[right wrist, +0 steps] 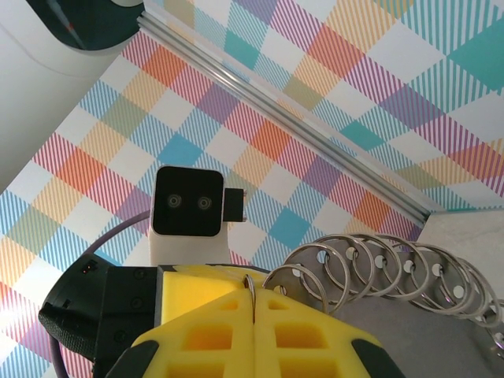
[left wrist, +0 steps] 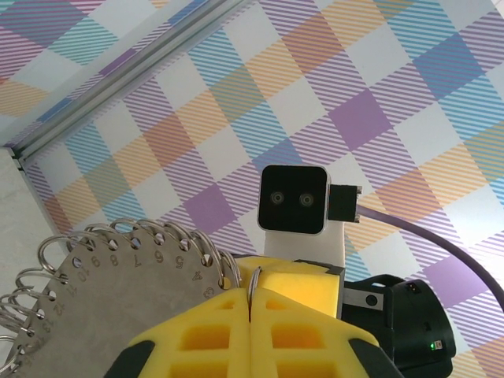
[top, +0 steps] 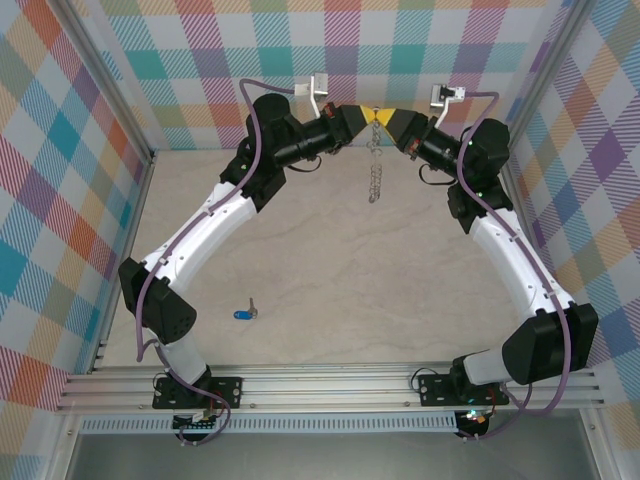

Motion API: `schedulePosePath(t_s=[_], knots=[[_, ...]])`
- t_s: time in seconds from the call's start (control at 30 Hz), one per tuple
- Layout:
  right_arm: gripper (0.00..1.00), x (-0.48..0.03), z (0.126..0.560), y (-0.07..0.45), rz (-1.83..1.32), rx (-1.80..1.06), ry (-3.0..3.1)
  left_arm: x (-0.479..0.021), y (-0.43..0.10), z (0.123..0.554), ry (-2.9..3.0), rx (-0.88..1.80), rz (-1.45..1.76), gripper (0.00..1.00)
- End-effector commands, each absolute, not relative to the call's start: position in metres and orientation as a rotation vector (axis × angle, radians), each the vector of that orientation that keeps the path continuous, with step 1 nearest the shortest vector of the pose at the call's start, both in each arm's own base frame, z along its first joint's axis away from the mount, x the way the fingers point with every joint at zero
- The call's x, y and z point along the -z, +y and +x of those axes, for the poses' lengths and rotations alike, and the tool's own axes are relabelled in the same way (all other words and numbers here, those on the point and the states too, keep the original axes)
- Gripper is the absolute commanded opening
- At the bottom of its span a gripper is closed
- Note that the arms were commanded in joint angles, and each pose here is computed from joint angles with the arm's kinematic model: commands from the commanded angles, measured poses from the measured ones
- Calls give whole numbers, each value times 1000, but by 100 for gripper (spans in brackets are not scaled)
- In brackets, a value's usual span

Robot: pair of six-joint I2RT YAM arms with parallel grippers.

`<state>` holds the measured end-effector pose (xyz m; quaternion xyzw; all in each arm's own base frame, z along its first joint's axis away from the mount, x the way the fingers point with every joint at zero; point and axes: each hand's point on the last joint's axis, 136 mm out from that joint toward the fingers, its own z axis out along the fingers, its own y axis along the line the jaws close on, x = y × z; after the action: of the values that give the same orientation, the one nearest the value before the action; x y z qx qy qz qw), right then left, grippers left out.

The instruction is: Put the keys on the keyring

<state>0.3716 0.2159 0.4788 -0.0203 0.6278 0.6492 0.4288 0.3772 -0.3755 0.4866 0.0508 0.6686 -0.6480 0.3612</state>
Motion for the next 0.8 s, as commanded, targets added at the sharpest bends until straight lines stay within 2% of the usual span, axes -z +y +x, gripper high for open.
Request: schedulePosePath(t_s=[0.0,0.13,0.17,0.2,0.4,0.77], knots=[[0,-483,364,221,-84,-1639,1546,-491,-382,368,1695,1698,191,2],[0,-479,363,221,-81,-1634,1561,-489,-383,368,1698,1694,200,0],[6,-478,362,221,-79,-1632,1567,-489,-384,368,1697,1691,204,0],[17,-477,362,220,-79,-1626,1572,-489,-384,368,1693,1691,212,0],[33,-476,354,203,-79,-1545,1594,-488,-382,365,1691,1656,273,0],[40,-466,348,191,-95,-1536,1660,-481,-374,357,1719,1610,402,0]])
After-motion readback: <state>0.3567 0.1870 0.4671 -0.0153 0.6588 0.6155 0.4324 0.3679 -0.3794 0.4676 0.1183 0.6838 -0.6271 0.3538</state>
